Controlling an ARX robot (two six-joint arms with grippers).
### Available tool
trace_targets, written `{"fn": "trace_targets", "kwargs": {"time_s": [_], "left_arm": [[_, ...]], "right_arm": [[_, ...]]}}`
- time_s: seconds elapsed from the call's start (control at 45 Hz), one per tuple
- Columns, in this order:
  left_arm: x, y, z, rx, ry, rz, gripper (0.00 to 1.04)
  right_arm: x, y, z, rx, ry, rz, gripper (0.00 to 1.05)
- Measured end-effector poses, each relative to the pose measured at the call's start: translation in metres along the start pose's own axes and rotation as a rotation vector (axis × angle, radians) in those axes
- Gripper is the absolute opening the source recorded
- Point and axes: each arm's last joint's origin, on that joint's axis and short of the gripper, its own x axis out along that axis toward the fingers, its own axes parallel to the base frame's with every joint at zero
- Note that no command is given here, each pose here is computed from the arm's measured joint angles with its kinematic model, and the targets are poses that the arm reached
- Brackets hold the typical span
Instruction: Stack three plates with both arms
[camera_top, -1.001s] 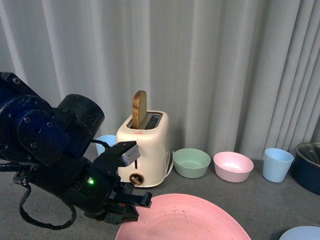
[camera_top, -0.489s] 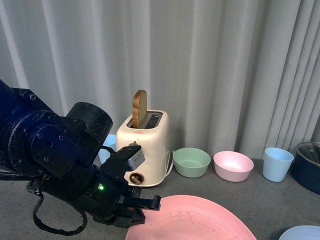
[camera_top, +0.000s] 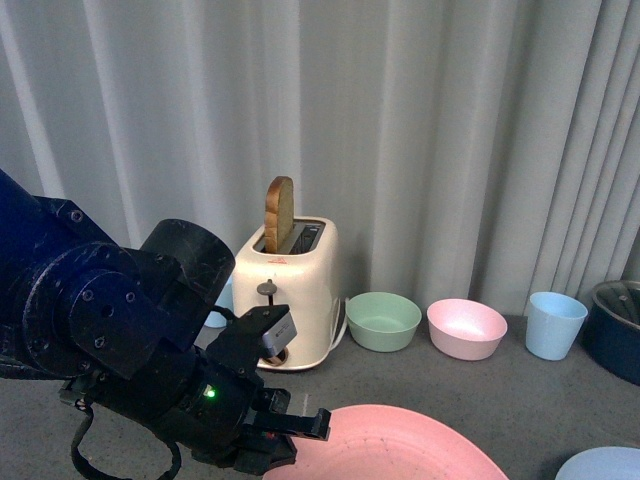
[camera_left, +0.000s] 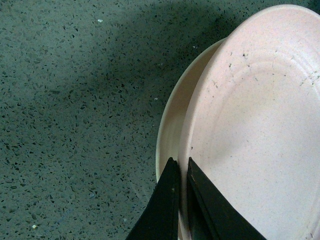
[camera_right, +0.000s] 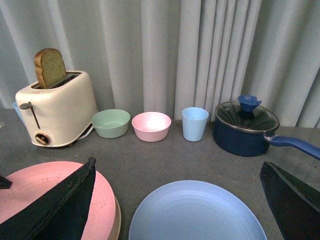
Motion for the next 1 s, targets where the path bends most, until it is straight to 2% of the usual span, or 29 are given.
{"fn": "trace_targets", "kwargs": {"time_s": [0.067,0.245,0.467,0.556,0.667,0.801,0.89,1.001], "left_arm": [[0.0,0.0,0.0,-0.001,0.0,-0.001,0.04],[0.0,0.0,-0.001,-0.004,0.007,-0.009,0.39],[-0.003,0.003,0.001,-0.001,0.0,0.006,0.69],[-0.01,0.005,0.005,0.012,-0.036,0.023,0.81],[-0.037,0.007,0.019,0.058,-0.152,0.077,0.99],[-0.1,0.0,0.031,0.181,-0.372,0.172,0.98],[-0.145,-0.01,0.019,0.274,-0.47,0.228,0.98],[-0.174,-0.017,0.002,0.324,-0.518,0.255,0.98]], "right_arm": [[0.0,0.0,0.0,0.0,0.0,0.0,0.97],[0.0,0.0,0.0,0.0,0.0,0.0,0.97],[0.0,0.0,0.0,0.0,0.0,0.0,0.97],[0.0,0.0,0.0,0.0,0.0,0.0,0.97],[0.0,0.0,0.0,0.0,0.0,0.0,0.97],[0.0,0.0,0.0,0.0,0.0,0.0,0.97],[0.0,0.0,0.0,0.0,0.0,0.0,0.97],[0.0,0.0,0.0,0.0,0.0,0.0,0.97]]}}
